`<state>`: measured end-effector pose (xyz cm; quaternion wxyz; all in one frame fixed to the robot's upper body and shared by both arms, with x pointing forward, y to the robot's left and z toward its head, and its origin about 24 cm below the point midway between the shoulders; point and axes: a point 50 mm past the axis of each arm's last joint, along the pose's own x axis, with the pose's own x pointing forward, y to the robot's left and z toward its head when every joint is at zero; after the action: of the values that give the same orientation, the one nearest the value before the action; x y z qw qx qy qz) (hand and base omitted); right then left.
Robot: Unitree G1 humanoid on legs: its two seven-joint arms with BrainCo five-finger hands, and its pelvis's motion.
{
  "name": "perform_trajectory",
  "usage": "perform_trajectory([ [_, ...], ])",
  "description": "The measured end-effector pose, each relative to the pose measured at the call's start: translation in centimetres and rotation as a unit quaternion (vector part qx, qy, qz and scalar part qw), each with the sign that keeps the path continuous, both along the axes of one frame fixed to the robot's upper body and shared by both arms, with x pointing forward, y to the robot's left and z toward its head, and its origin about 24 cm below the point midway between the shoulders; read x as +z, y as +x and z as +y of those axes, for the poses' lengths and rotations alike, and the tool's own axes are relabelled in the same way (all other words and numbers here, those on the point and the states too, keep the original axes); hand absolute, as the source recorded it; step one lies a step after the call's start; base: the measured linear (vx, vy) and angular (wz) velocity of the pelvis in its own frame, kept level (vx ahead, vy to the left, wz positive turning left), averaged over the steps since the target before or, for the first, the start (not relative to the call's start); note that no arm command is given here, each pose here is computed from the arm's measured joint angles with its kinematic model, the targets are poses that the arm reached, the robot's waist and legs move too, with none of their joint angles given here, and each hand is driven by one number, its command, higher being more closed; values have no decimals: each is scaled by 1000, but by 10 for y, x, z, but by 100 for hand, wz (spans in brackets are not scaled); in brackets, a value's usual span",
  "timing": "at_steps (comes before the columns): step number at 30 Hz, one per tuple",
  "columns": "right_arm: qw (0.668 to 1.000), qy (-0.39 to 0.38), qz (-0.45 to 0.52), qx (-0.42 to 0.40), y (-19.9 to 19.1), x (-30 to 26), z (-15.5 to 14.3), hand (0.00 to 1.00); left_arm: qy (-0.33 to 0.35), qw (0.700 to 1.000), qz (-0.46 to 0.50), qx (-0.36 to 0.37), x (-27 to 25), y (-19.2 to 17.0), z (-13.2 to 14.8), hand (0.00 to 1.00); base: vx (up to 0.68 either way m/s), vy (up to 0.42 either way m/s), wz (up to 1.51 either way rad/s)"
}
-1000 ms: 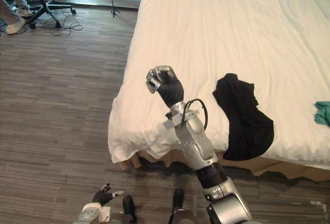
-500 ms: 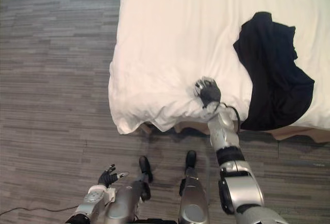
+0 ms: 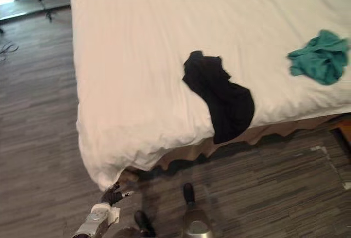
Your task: Tidy the bed and pick cloth on bed and put in laundry
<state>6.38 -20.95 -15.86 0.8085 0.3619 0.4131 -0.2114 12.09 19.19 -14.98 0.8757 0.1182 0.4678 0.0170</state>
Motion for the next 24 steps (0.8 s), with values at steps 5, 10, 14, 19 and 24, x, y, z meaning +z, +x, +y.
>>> perform_trajectory([
  [5,1000,-14,6,14,-1,-1,-6,100,20,1000,-22,7,7,20,9,0,181,-152,-155],
  [10,996,-88,-26,21,31,11,-27,0,-19,998,-22,50,1,12,-10,0,123,80,-209],
  [14,986,-126,-39,106,47,16,-25,0,-34,996,-51,69,5,18,-12,0,93,159,-228],
  [19,984,-122,-3,126,22,8,-14,0,-37,995,-82,52,12,36,-10,0,83,184,-122],
  [24,968,-157,2,198,19,6,-4,0,-21,997,-63,43,9,28,1,0,27,38,-59],
])
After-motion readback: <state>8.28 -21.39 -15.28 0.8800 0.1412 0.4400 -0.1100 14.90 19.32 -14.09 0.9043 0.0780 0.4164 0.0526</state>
